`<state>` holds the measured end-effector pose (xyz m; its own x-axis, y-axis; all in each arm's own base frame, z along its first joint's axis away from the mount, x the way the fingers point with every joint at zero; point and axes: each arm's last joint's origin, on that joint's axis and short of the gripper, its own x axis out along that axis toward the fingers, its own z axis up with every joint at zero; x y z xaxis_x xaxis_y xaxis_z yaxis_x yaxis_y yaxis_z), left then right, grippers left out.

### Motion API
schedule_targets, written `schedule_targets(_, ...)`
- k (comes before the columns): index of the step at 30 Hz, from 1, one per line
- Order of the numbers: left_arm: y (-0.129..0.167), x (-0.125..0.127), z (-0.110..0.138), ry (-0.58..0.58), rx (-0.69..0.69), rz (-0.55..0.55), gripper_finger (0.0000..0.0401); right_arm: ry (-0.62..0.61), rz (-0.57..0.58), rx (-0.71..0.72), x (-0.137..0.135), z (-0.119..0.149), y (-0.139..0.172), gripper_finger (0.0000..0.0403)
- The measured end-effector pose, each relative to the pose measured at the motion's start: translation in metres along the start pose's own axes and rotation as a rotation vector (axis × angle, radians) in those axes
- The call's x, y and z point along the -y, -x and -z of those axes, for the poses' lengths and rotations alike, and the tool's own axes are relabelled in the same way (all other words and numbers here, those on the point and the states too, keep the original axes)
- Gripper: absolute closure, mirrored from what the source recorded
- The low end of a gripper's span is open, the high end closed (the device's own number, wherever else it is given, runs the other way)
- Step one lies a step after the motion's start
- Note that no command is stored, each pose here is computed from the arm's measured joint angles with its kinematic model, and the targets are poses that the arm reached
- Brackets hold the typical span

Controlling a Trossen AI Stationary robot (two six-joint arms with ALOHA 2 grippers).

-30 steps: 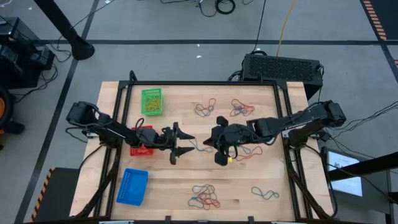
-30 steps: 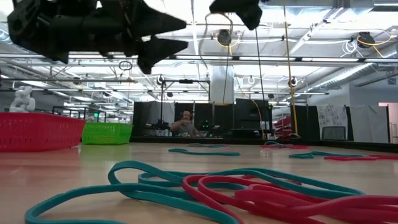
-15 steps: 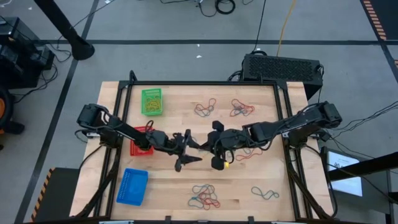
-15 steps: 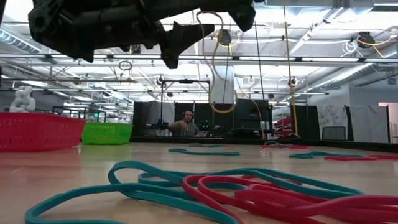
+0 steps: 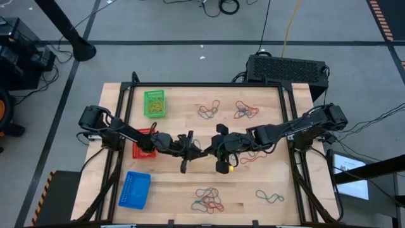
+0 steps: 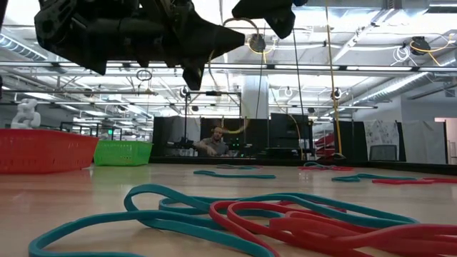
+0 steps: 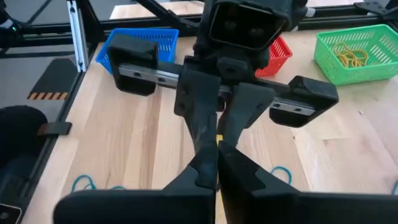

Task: Sort rubber bands into baskets
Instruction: Put the yellow rubber band into the green bin

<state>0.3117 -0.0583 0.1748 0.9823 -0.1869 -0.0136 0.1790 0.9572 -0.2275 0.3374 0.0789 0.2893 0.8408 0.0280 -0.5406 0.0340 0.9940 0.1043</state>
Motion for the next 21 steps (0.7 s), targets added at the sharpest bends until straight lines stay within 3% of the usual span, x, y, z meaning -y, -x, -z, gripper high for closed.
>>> schedule_targets(6, 0.002, -0.004, -0.003, 0.0, -0.015, -0.019, 0.0398, 0.039, 0.015, -0.063, 0.002, 0.006, 0.0, 0.0354)
schedule_targets(12, 0.019, -0.021, -0.031, -0.002, -0.083, -0.114, 0.0399, 0.068, 0.049, -0.192, 0.005, 0.018, 0.002, 0.0314)
schedule_targets(21, 0.089, -0.061, -0.073, -0.028, -0.281, -0.564, 0.04, 0.051, 0.064, -0.251, 0.005, 0.025, 0.004, 0.0311)
